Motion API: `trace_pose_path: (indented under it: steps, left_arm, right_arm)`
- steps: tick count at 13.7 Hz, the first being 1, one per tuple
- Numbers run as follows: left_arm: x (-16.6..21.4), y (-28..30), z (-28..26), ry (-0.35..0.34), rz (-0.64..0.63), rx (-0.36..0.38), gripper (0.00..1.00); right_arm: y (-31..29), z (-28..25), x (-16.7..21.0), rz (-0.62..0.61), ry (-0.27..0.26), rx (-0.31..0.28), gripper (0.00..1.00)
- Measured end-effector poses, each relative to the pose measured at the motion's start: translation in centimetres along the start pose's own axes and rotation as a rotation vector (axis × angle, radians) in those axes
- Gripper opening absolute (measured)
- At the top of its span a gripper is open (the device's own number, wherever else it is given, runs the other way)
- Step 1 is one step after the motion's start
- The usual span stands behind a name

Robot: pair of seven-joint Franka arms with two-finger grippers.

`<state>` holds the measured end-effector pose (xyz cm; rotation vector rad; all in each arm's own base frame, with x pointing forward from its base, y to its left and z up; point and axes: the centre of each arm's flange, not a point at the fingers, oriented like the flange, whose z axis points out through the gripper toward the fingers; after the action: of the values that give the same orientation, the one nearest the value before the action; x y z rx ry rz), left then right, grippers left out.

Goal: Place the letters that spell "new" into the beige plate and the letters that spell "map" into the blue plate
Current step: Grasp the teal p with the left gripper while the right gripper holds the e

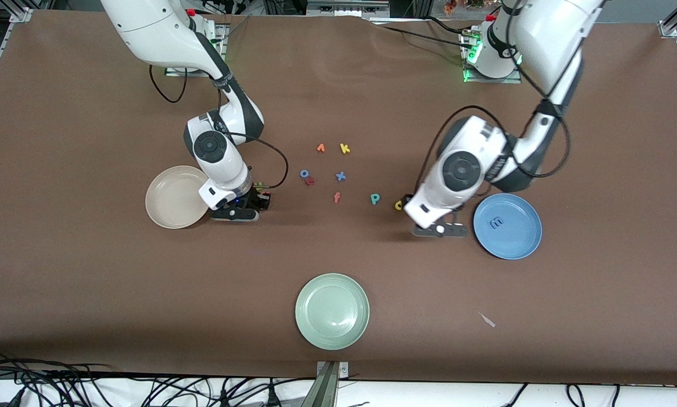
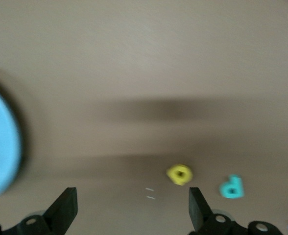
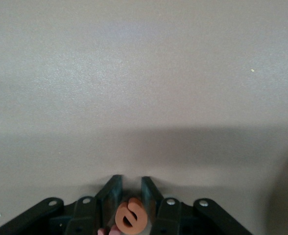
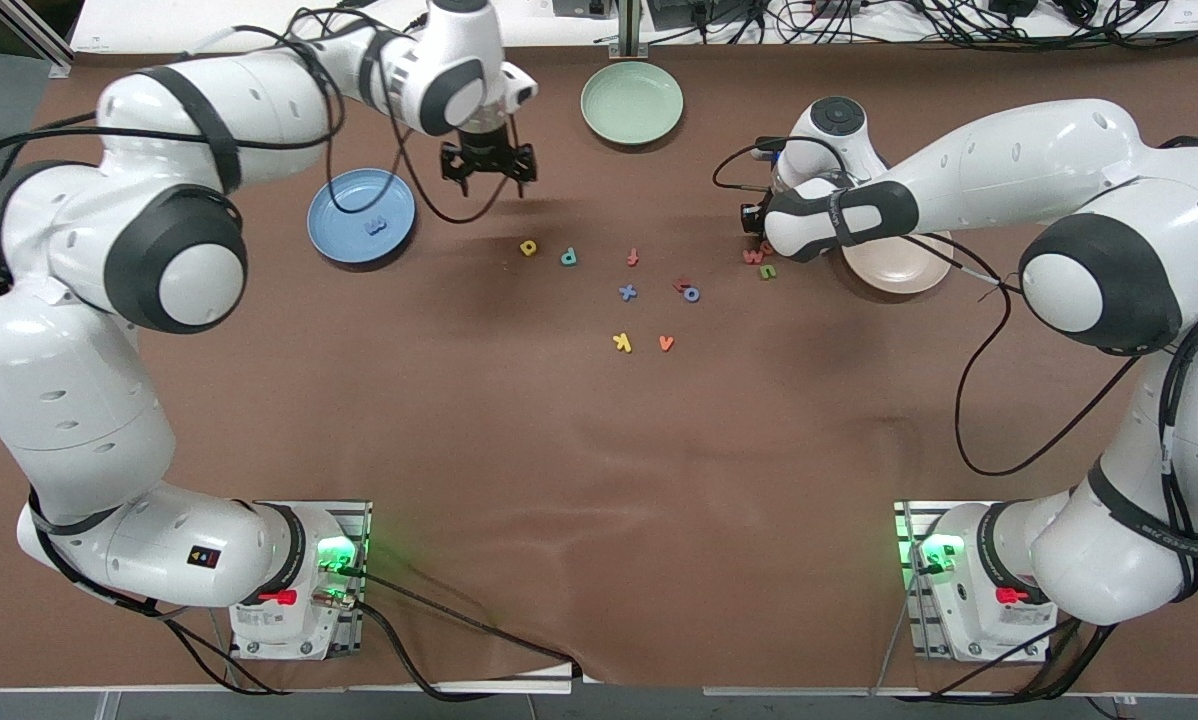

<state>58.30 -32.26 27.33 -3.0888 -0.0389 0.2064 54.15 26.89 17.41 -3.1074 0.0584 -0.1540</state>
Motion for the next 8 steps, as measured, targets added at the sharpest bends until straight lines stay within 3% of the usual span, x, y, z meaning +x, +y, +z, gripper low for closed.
trace_pose_path:
  steps: [5, 8]
  left_arm:
    - [-3.0, 6.6, 2.5, 0.001, -0.156, -0.062, 1.0]
    - [-2.9, 7.4, 5.1, -0.004, -0.201, -0.079, 1.0]
  right_arm:
    - [0.0, 0.0, 0.0, 0.004, -0.001, -0.001, 0.28]
    - [-0.1, 0.3, -0.3, 0.056, -0.012, -0.006, 0.54]
